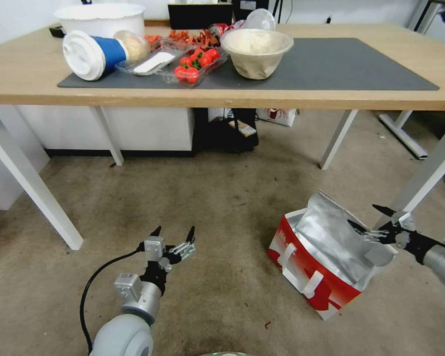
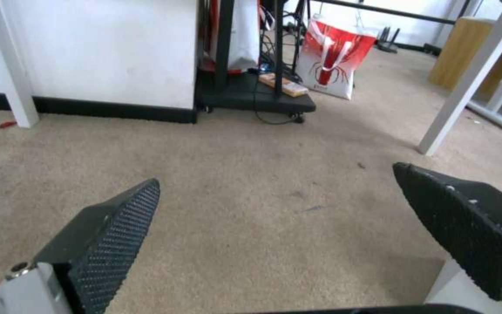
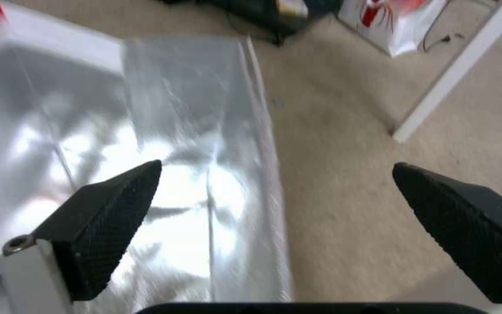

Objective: Pick up the food delivery bag from the floor and place it on the table.

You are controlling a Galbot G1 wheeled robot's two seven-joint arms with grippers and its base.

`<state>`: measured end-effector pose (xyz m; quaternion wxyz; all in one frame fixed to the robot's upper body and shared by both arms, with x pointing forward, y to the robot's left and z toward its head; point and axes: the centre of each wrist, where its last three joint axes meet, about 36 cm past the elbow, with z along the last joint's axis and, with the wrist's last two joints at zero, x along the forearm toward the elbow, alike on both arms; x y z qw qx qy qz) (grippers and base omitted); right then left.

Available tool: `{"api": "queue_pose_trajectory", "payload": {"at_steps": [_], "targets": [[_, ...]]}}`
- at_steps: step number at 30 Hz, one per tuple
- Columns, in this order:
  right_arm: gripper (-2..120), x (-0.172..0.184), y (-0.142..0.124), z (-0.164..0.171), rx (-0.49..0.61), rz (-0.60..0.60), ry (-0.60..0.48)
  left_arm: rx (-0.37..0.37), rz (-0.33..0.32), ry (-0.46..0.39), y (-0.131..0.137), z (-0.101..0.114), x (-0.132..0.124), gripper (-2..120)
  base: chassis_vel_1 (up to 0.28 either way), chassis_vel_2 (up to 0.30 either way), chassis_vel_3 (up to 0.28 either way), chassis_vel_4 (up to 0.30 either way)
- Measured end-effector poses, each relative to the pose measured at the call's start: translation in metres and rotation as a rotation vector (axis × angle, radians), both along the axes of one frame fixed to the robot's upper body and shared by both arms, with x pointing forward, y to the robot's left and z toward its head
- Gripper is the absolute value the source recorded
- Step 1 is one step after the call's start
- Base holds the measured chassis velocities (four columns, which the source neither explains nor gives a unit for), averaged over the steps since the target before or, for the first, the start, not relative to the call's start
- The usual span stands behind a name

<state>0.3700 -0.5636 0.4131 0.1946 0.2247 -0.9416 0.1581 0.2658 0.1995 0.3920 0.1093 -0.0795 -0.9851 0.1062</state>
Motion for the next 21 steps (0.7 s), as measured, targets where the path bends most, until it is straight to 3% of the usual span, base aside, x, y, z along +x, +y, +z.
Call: {"api": "queue_pose_trajectory", "payload": {"at_steps": [11,21], "targets": [[100,0.008,-0.021,-0.024,0.014,0.0,0.123,0.004,0.004,0.006,-0.004,-0.002,-0.002,100,0.0,0.0,0.0,0.0],[100,0.016,-0.01,-0.049,0.046,0.021,0.152,0.009,0.016,0.016,-0.005,-0.007,-0.008,100,0.0,0.0,0.0,0.0]]}}
